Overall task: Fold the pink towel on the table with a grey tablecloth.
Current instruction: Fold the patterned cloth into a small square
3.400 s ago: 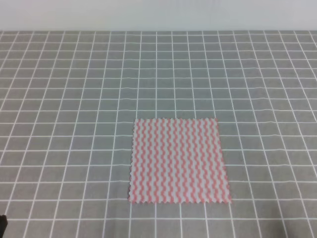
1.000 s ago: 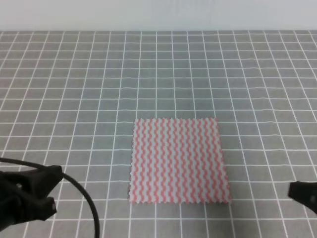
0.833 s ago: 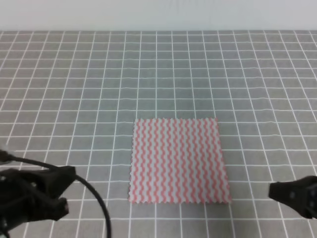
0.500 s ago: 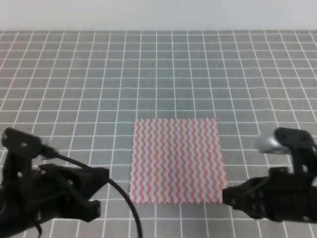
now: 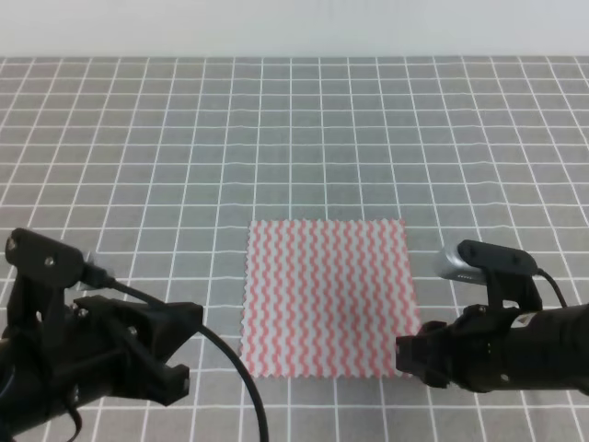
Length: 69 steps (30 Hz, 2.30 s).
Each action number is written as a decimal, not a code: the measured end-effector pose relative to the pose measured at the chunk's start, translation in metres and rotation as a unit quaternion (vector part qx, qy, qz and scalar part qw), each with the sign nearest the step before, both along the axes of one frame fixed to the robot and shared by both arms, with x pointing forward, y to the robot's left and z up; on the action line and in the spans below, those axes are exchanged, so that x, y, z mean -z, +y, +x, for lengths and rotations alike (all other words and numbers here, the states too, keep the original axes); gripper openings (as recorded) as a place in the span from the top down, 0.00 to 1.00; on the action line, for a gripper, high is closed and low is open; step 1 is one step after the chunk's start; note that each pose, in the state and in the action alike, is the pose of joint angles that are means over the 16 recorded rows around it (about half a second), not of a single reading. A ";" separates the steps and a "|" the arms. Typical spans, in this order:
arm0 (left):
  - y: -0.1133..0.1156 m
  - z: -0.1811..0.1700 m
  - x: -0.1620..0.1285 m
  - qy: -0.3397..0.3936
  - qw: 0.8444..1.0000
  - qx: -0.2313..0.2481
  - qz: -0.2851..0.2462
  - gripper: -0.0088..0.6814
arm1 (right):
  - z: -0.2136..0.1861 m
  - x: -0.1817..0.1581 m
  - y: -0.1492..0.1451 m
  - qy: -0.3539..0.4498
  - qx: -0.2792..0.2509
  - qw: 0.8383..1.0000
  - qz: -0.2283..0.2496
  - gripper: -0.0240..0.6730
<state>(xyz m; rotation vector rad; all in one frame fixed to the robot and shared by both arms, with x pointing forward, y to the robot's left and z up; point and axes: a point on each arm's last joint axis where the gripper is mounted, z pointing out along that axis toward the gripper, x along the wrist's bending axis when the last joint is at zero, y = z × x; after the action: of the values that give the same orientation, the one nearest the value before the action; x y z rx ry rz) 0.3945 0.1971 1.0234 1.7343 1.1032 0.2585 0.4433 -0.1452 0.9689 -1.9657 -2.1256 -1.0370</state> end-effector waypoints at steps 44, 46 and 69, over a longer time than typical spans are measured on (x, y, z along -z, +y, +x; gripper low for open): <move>0.000 0.000 0.000 -0.009 1.000 0.007 0.011 0.99 | 0.022 0.035 -0.011 0.053 0.074 0.996 -0.019 0.54; 0.000 0.000 0.000 -0.010 1.000 0.007 0.012 0.99 | 0.022 0.034 -0.011 0.055 0.073 0.996 -0.017 0.54; 0.000 0.000 0.000 -0.015 1.000 0.008 0.016 0.99 | 0.030 0.044 -0.001 0.093 0.057 0.994 -0.015 0.59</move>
<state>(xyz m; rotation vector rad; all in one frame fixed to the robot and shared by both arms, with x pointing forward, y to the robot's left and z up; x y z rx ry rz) 0.3948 0.1976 1.0232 1.7611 1.0694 0.2929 0.4736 -0.1457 0.9251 -2.1267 -1.9632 -0.8041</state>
